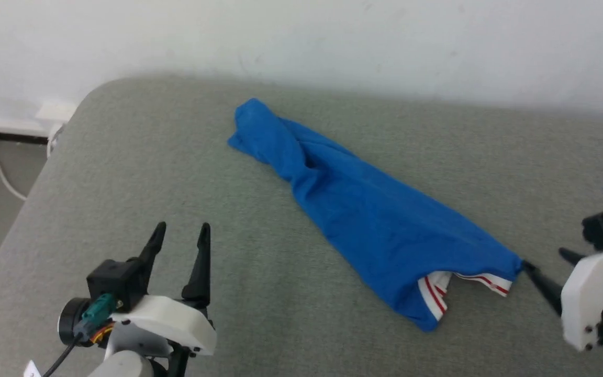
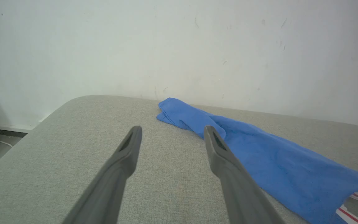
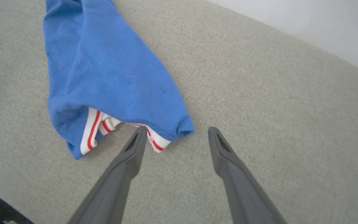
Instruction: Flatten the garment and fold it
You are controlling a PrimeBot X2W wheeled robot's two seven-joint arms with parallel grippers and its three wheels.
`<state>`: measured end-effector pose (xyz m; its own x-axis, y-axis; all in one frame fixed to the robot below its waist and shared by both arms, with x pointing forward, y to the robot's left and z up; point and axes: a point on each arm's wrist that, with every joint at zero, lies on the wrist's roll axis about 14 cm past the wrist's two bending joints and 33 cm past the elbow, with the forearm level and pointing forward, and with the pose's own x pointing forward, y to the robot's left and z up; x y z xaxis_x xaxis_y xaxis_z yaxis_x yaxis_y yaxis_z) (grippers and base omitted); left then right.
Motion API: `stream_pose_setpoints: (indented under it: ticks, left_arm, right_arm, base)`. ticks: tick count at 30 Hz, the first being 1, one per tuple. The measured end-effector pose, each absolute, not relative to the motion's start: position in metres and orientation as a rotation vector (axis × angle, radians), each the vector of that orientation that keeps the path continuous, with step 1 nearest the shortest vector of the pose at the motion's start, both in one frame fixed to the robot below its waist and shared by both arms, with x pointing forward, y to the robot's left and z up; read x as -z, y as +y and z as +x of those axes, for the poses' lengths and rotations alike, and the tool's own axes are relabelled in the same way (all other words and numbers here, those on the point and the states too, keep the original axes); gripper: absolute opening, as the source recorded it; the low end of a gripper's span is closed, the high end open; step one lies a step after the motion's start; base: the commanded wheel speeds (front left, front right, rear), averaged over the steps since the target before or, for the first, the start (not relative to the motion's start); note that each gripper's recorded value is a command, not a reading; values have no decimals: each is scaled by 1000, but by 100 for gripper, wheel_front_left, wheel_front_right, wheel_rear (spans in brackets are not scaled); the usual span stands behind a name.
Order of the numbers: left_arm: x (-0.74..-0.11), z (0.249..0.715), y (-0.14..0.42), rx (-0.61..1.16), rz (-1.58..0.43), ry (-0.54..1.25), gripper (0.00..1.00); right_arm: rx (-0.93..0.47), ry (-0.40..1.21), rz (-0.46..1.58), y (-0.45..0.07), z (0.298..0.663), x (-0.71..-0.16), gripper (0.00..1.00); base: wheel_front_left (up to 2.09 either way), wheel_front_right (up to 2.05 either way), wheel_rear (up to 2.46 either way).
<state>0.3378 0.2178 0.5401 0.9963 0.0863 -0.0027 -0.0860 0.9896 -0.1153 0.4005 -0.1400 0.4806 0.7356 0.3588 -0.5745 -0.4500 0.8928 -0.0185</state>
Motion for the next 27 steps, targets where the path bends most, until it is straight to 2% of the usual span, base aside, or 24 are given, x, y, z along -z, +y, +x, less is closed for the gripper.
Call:
stream_pose_setpoints:
  ticks: [4,10,21,22,23,24,27]
  left_arm:
    - [-537,330,222,-110,-126,-7,100]
    - [-531,321,230,-152,-142,-9,100]
    - [-527,320,238,-186,-128,-14,100]
    - [-526,319,238,-191,-129,-12,100]
    - [-525,319,239,-194,-128,-10,100]
    - [-524,320,238,-195,-127,-9,100]
    - [-522,320,236,-196,-132,-6,100]
  right_arm:
    - [-481,727,-238,-138,420,-469,100]
    - [-532,928,-308,-128,430,-435,100]
    - [-563,1109,-385,-122,432,-382,100]
    - [-568,1116,-388,-121,432,-380,68]
    - [-572,1122,-392,-120,432,-379,19]
    - [-576,1123,-392,-119,432,-378,0]
    - [-593,1103,-369,-112,430,-379,0]
  base:
    - [0,0,0]
    - [0,0,0]
    - [0,0,0]
    - [0,0,0]
    - [0,0,0]
    - [0,0,0]
    - [0,0,0]
